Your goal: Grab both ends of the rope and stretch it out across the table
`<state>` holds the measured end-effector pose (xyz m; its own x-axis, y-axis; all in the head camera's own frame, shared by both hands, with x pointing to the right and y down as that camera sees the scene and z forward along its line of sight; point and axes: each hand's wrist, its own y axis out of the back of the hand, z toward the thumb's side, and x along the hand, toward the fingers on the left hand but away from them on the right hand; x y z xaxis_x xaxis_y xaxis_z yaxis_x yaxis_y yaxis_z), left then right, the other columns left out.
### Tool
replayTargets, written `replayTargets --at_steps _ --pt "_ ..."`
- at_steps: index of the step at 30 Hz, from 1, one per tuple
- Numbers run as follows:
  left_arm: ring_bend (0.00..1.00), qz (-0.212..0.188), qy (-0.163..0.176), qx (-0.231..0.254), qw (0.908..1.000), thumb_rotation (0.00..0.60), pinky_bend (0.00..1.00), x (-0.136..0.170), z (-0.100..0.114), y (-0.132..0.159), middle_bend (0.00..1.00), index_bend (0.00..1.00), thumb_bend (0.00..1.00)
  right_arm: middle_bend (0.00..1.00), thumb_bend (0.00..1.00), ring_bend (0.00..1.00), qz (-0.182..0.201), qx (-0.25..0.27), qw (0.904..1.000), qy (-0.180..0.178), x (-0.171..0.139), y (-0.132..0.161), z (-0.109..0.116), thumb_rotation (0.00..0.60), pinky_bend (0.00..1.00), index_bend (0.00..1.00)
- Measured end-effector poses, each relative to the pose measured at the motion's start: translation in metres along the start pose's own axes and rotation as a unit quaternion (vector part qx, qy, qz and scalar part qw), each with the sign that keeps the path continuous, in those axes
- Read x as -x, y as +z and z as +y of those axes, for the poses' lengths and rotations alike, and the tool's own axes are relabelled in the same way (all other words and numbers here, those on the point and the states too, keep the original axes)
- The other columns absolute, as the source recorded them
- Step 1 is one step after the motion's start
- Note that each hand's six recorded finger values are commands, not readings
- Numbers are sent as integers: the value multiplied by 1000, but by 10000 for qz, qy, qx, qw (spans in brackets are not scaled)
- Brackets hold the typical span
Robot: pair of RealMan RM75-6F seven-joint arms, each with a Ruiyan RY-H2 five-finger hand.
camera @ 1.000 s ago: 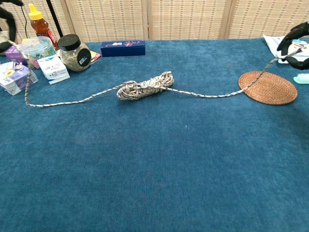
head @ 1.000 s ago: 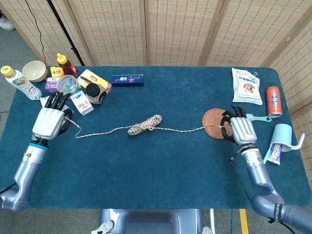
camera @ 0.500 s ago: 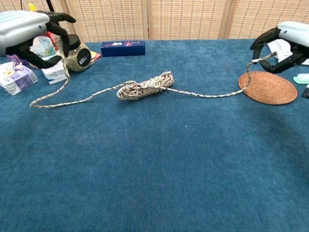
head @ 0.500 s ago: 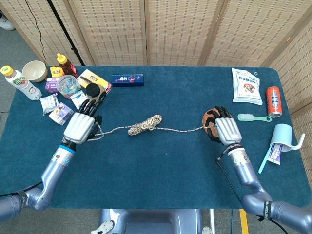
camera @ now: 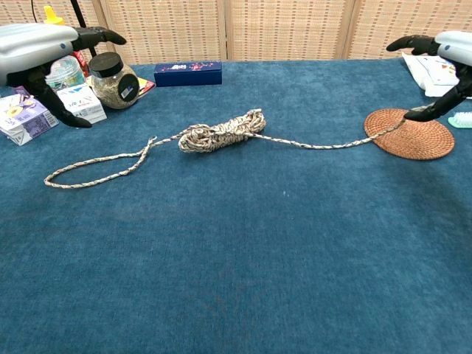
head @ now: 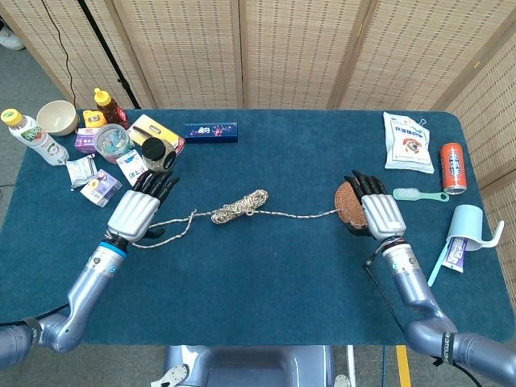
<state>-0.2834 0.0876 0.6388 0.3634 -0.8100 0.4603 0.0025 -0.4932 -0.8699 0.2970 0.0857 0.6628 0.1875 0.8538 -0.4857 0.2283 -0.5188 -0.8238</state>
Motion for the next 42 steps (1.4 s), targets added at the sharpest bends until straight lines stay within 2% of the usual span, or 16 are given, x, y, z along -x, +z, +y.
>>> replayTargets --at_steps 8,16,19,24,27,34,42 --pt "0 350 57 107 9993 600 0 23 10 -31 0 0 113 0 274 0 -124 29 9997 -191 -8 -18 18 600 0 0" --pt "0 878 109 35 9961 600 0 59 20 -78 0 0 114 0 275 0 -335 -145 9989 -309 -22 -44 36 600 0 0" --pt "0 1094 108 -6 9939 600 0 76 21 -94 0 2 114 0 275 0 -415 -191 9984 -323 -29 -52 37 600 0 57" --pt "0 1430 197 25 9895 600 0 108 22 -115 0 42 114 68 274 0 -565 -256 9971 -435 -43 -67 40 600 14 230" --pt "0 1626 255 42 9864 600 0 129 21 -126 0 69 114 79 275 0 -654 -320 9959 -543 -55 -76 42 600 15 262" --pt "0 1962 366 62 9799 600 0 179 17 -139 0 97 114 98 274 0 -934 -470 9912 -809 -92 -95 48 600 20 276" --pt "0 2109 416 157 9765 600 0 224 8 -137 0 116 114 107 274 0 -1044 -569 9886 -928 -134 -95 48 600 26 288"
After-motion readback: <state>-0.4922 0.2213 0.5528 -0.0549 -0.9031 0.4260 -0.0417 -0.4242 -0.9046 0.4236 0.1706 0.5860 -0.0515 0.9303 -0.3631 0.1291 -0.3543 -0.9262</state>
